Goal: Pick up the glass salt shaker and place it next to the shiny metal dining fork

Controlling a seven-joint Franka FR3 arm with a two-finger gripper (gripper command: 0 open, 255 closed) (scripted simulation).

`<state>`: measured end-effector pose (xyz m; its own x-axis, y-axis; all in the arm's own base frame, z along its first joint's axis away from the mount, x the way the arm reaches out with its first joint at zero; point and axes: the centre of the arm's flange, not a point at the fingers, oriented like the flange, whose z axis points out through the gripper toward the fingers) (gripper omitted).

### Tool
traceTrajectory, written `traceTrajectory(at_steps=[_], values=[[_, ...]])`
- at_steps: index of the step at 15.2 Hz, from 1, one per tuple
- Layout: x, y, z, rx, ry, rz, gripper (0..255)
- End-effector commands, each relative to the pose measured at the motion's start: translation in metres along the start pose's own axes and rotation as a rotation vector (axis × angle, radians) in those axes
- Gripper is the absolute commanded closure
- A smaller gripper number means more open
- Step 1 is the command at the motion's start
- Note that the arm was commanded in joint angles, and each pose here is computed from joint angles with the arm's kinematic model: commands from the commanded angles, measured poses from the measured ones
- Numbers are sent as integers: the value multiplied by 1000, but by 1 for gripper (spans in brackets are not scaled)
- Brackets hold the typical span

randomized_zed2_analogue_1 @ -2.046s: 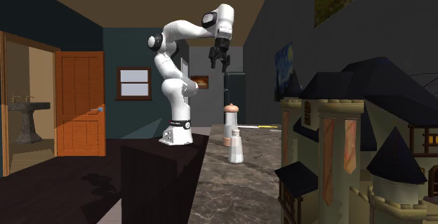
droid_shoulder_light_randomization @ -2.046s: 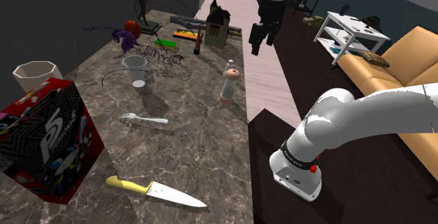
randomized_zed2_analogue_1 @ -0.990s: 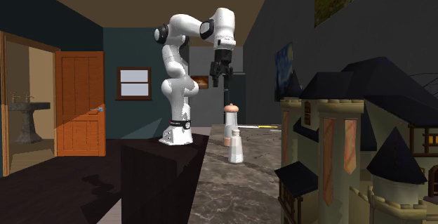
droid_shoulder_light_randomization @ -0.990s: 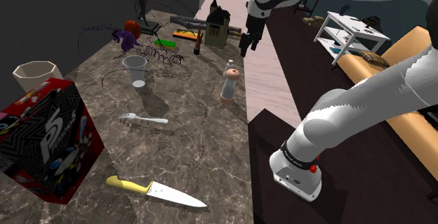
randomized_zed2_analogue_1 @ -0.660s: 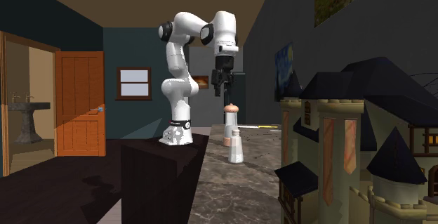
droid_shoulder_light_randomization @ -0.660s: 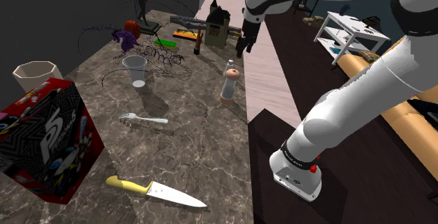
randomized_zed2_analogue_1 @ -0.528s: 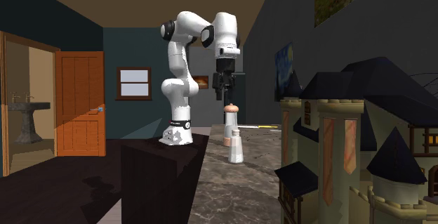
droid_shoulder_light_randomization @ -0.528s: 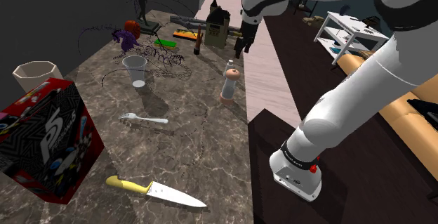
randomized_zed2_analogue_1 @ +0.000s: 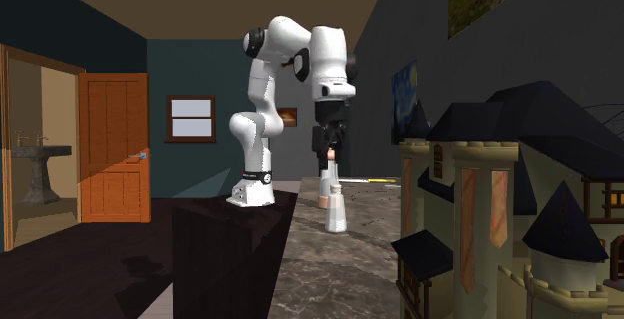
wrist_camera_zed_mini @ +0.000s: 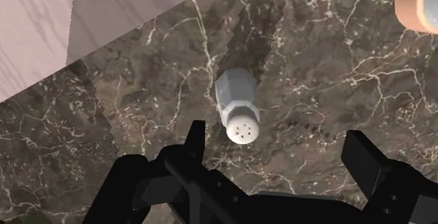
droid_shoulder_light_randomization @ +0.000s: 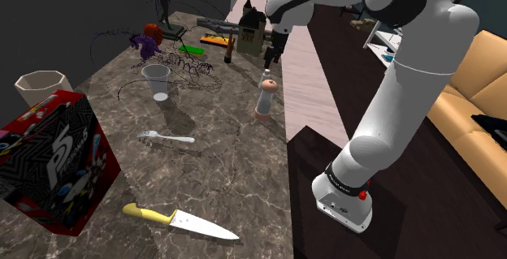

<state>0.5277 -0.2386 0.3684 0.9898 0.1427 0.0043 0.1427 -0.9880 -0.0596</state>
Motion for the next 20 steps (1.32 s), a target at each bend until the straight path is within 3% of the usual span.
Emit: traceTrajectory(at_steps=[1,10,17,18,20], values=[[11,18,17,13,6,-11,0],[15,22,60,17,7,-14,0],[15,22,60,17,7,-14,0],[15,22,60,17,7,-14,255],[15,22,60,17,7,-14,255]])
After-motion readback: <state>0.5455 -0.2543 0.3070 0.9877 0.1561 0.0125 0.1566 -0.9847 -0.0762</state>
